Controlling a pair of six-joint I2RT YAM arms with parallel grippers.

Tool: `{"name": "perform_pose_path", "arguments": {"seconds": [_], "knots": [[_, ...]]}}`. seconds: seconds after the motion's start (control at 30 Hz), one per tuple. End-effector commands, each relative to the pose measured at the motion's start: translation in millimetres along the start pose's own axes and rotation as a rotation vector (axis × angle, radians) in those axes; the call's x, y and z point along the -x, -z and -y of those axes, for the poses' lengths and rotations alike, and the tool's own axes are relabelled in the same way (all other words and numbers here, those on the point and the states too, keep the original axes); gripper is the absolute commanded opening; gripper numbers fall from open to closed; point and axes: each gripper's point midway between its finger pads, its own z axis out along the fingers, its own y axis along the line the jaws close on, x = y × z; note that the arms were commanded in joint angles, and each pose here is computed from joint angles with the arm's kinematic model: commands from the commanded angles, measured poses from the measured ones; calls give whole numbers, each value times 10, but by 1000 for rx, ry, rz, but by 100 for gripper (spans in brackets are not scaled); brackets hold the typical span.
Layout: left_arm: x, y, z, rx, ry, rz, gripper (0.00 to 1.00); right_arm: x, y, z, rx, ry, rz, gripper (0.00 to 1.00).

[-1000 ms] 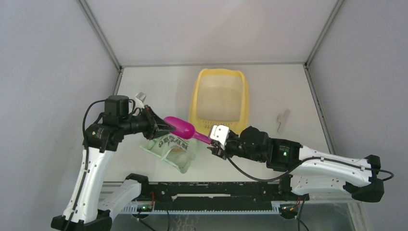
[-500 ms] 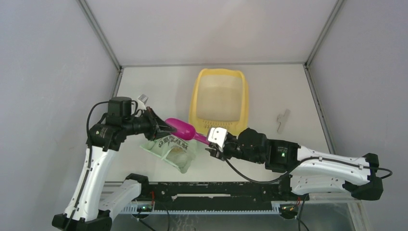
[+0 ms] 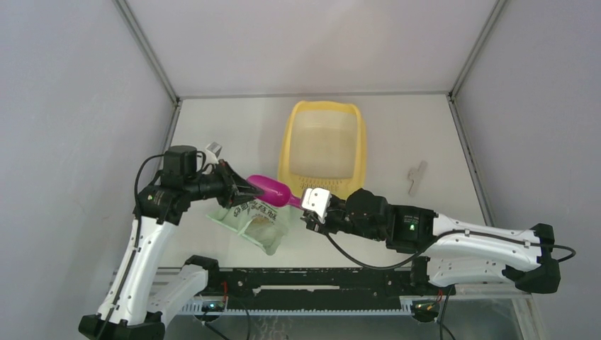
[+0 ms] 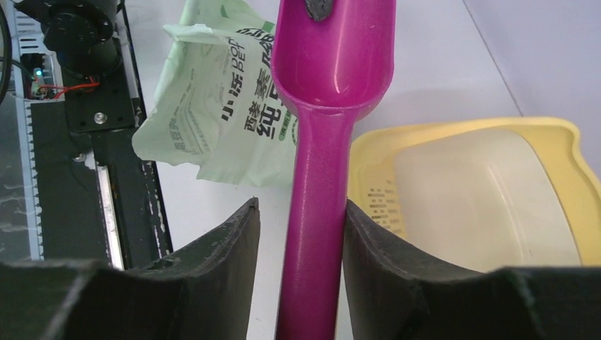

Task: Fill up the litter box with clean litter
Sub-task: Pick up the spatula from the center of the board.

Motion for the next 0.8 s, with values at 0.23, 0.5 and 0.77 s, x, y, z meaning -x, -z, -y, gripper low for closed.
{"name": "perform_pose_path", "arguments": {"seconds": [0.23,0.5,0.77], "knots": [[-34,8,128,-87,0,-23,0,288,67,79,-27,-3,81,41],[13,4,226,-116,-5,-18,8,226,88,120,-52,-13,54,14],[434,139,213,13,-95,171,34,418,308,172,-44,-81,51,6]]}}
